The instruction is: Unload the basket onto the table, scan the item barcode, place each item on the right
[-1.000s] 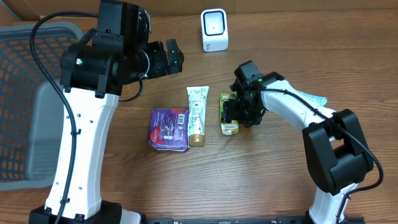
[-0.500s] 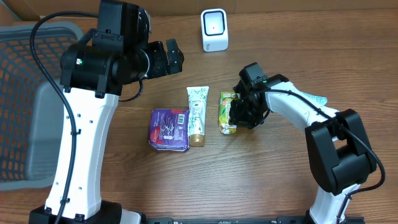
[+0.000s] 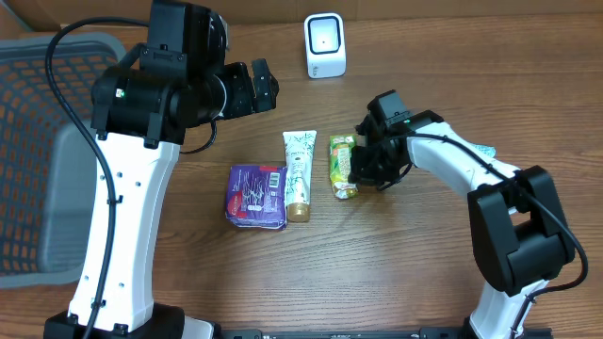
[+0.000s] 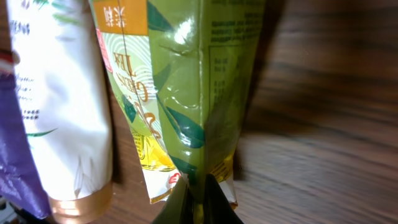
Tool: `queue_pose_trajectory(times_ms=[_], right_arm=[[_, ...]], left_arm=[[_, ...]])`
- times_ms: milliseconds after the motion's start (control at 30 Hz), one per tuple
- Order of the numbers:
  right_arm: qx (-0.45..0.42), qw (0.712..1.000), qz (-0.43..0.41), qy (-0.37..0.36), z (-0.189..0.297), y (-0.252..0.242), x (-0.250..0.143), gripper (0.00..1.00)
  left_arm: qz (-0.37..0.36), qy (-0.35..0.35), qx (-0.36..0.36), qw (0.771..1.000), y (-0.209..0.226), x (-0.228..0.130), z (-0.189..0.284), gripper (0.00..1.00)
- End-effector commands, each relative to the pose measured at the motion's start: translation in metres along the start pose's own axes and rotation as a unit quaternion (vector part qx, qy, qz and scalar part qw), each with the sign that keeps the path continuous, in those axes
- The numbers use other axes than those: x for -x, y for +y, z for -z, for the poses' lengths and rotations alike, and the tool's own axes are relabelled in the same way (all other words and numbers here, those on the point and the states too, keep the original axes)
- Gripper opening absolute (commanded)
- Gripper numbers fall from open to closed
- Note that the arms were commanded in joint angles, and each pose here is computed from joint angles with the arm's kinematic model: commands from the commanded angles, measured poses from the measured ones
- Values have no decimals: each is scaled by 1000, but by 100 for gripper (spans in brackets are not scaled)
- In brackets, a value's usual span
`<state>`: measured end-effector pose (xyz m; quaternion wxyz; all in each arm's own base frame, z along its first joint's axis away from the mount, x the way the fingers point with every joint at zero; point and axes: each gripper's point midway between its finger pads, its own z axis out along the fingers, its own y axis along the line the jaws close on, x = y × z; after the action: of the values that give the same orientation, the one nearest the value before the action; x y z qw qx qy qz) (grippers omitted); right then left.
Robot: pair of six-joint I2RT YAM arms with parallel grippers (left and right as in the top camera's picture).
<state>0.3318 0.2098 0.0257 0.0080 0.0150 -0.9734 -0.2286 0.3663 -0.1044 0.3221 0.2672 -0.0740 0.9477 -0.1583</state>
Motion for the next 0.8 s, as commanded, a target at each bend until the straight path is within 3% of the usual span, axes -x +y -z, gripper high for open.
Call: queue_pose_trajectory(times_ms=[0, 33, 100, 233, 500, 767], right_arm=[[-50, 998, -4, -33, 14, -31, 16, 15], [-50, 998, 3, -34, 16, -34, 17, 39], [-51, 998, -8, -35, 19, -41, 19, 59], [-51, 998, -14, -34, 20, -44, 19, 60], [-49, 998, 45, -22, 13, -29, 11, 63], [-44, 995, 78, -31, 2, -19, 11, 69]], left_arm=[[-8, -1, -2, 1000, 1, 0, 2, 99], [-8, -1, -1, 1000, 1, 0, 2, 99], [-8, -1, -2, 1000, 1, 0, 2, 100], [-29, 2, 9, 1000, 5, -2, 2, 100], [-17, 18, 165, 986, 85, -7, 17, 100], [-42, 36, 202, 978, 121, -7, 29, 99]])
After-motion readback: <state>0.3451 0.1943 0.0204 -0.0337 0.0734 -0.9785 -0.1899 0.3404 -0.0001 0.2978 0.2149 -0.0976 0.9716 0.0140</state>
